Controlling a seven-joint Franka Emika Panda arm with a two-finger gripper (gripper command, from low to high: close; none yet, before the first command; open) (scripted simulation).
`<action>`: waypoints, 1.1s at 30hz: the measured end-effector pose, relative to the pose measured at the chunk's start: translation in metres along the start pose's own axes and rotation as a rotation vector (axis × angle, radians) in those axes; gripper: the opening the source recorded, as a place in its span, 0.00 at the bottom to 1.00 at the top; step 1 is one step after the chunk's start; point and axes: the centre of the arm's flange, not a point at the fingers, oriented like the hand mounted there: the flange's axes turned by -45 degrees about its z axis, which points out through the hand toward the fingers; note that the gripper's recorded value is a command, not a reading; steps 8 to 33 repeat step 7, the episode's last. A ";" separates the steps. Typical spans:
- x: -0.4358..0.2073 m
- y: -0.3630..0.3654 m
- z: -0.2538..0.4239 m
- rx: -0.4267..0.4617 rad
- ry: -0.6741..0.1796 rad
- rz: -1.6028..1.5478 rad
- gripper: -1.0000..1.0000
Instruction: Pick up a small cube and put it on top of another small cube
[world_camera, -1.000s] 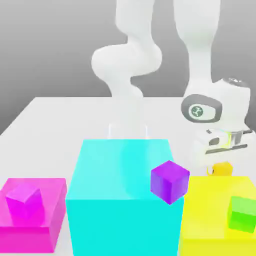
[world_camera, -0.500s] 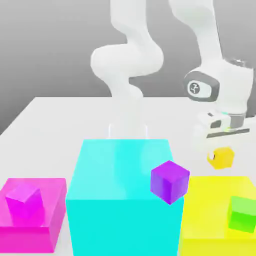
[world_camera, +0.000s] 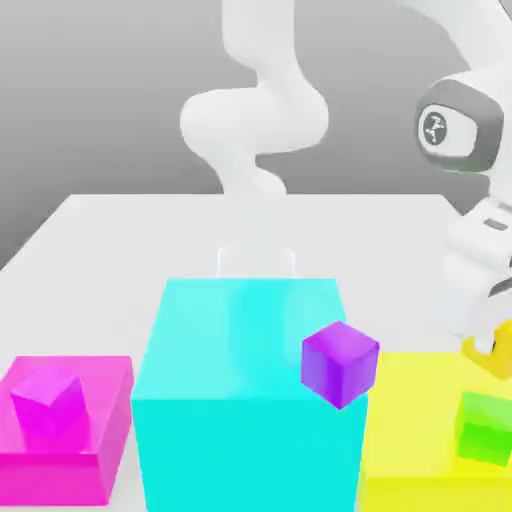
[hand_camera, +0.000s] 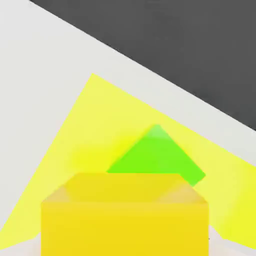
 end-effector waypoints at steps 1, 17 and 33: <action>0.001 0.000 0.015 -0.001 0.000 -0.005 0.00; 0.001 0.000 0.030 -0.001 0.000 -0.009 1.00; 0.001 0.000 0.030 -0.001 0.000 -0.009 1.00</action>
